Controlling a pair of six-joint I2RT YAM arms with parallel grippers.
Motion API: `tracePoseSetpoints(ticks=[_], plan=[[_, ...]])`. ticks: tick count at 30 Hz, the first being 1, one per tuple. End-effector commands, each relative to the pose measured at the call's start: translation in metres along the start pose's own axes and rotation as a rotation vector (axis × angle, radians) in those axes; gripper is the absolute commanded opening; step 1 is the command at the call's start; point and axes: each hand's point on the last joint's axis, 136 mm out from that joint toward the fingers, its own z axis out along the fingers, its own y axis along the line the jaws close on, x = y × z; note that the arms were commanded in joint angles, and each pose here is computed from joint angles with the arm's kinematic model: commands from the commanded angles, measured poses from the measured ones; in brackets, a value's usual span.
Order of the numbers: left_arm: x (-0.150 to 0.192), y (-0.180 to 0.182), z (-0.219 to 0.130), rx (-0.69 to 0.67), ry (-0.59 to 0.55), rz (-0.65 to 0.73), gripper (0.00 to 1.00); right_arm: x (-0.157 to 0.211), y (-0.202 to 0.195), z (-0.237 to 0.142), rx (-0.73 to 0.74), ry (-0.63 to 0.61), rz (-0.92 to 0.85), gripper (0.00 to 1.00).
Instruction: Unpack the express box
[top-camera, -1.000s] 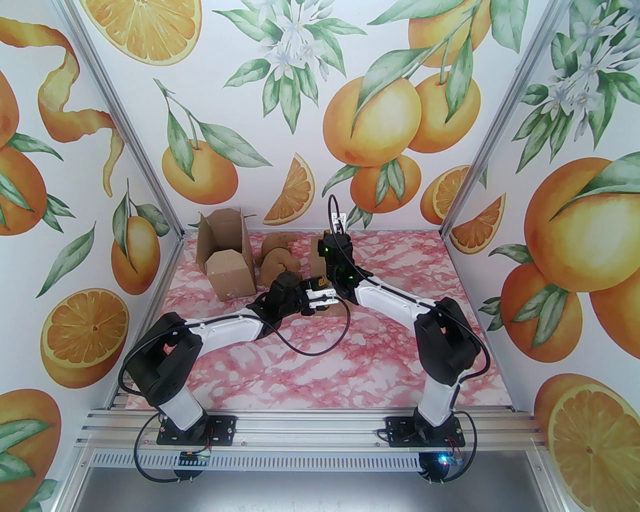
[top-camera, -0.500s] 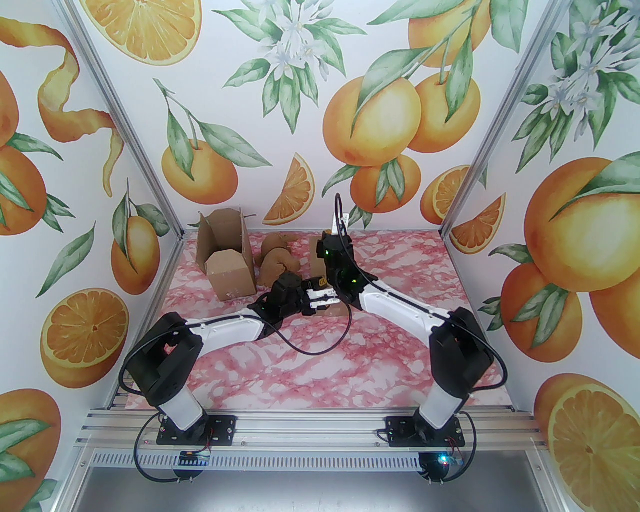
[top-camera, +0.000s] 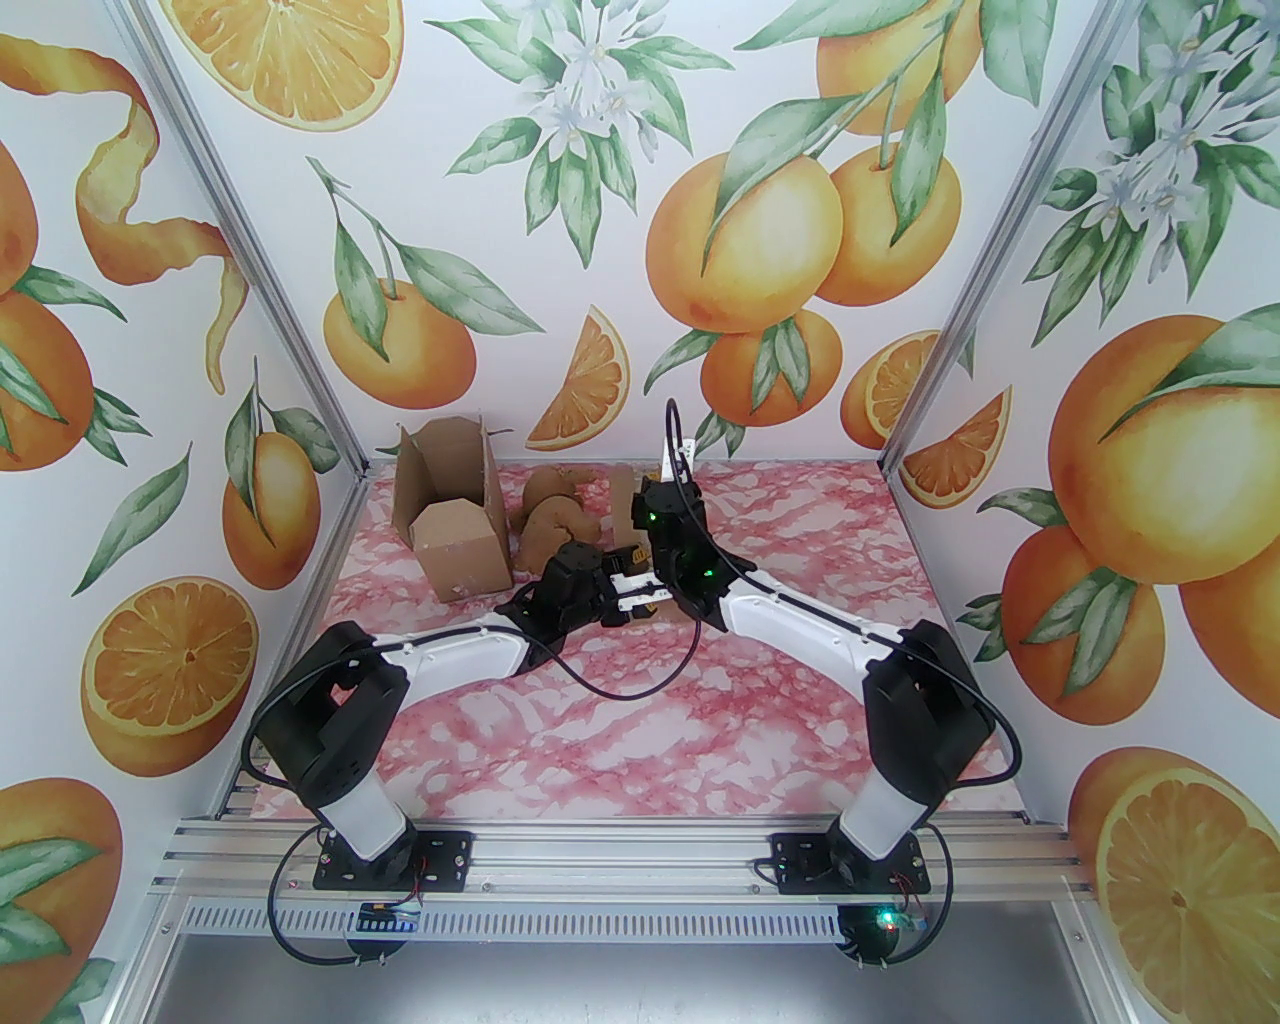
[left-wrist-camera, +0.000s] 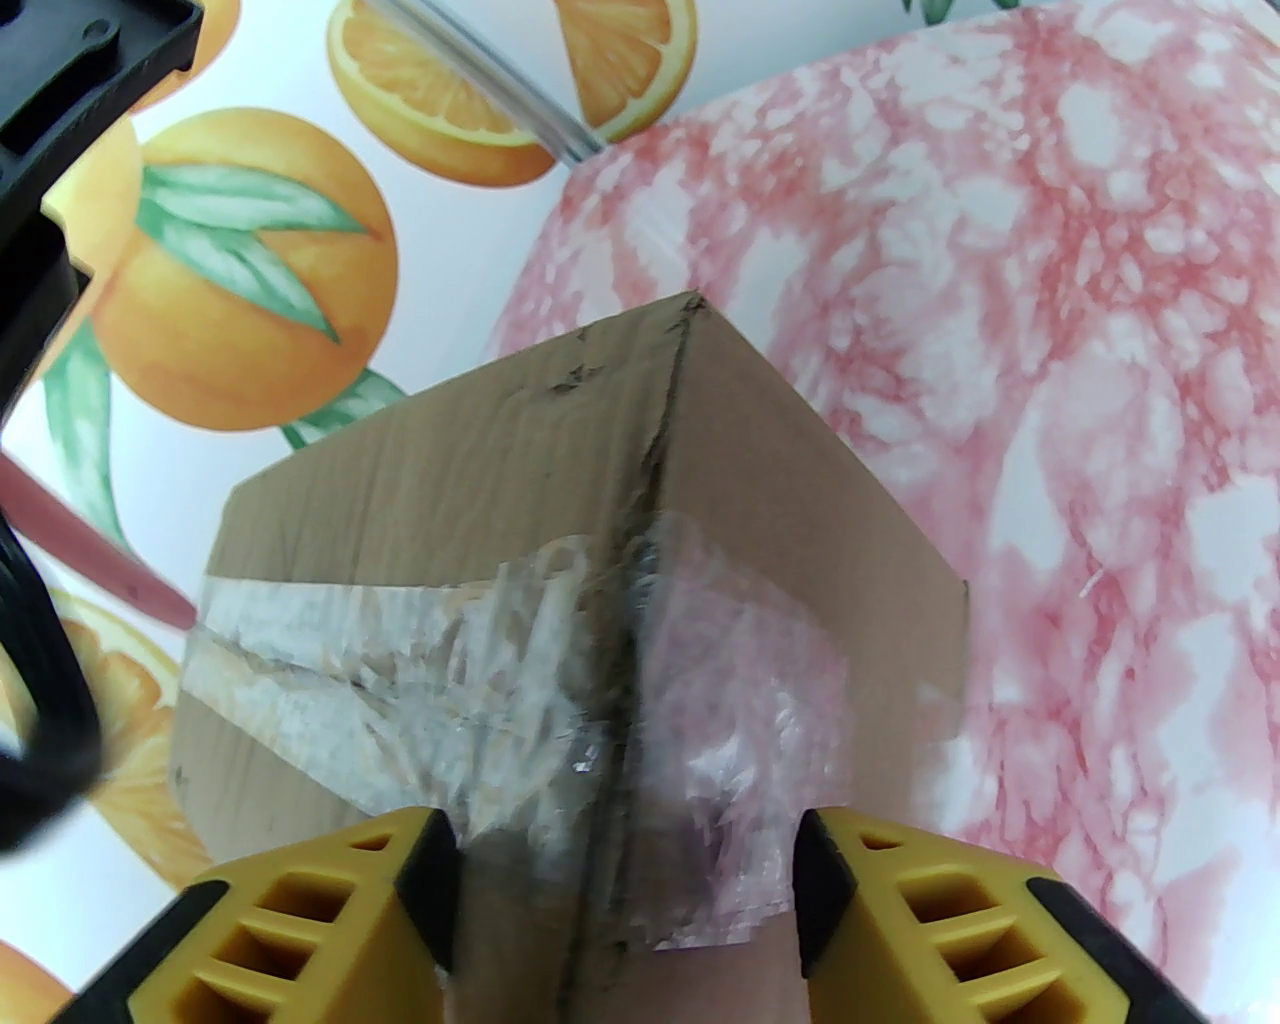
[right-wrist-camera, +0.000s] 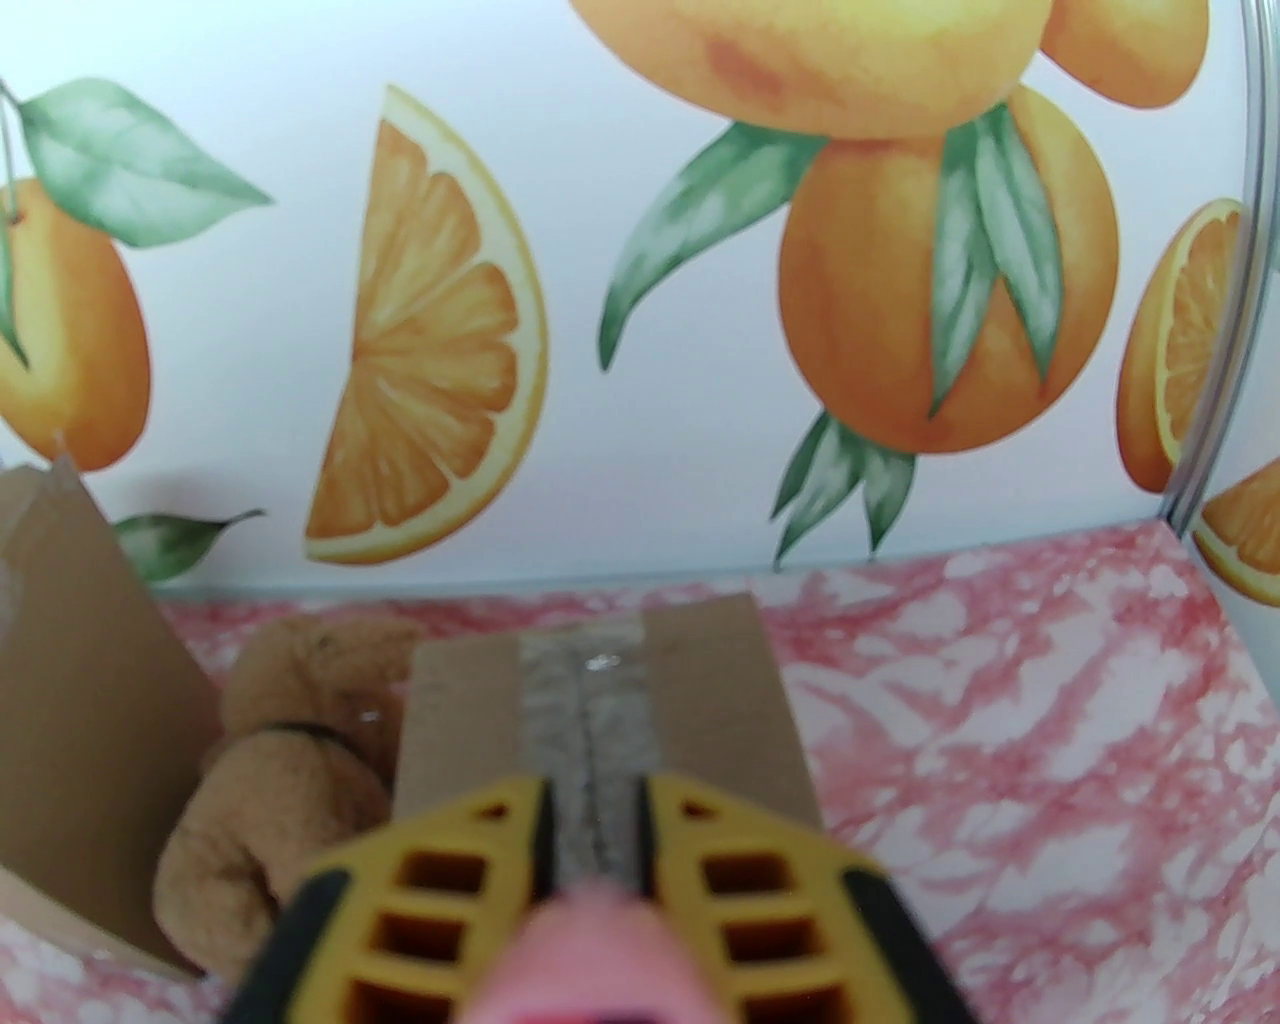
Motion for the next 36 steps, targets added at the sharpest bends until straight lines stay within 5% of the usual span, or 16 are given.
tracePoseSetpoints(ticks=[1, 7, 14, 17, 23, 29, 36], plan=[[-0.011, 0.001, -0.017, 0.057, -0.032, -0.009, 0.75, -0.026, -0.009, 0.012, -0.017, -0.047, 0.049, 0.0], [-0.033, 0.02, -0.039, 0.067, -0.103, 0.017, 0.81, -0.062, -0.024, 0.022, -0.018, -0.102, 0.11, 0.0], [-0.053, 0.07, -0.068, 0.012, -0.164, -0.081, 0.8, -0.061, -0.03, 0.037, -0.011, -0.061, 0.103, 0.0], [-0.055, 0.119, -0.069, -0.03, -0.163, -0.262, 0.77, -0.057, -0.028, 0.038, -0.023, -0.038, 0.096, 0.0], [-0.011, 0.215, -0.025, 0.031, -0.037, -0.876, 0.72, -0.047, -0.031, 0.034, -0.006, -0.002, 0.077, 0.0], [0.034, 0.216, 0.031, 0.186, 0.125, -1.32, 0.64, -0.051, -0.039, 0.023, 0.021, 0.001, 0.057, 0.0], [0.064, 0.194, 0.055, 0.152, 0.253, -1.443, 0.65, -0.045, -0.042, 0.014, 0.028, 0.016, 0.071, 0.0]])
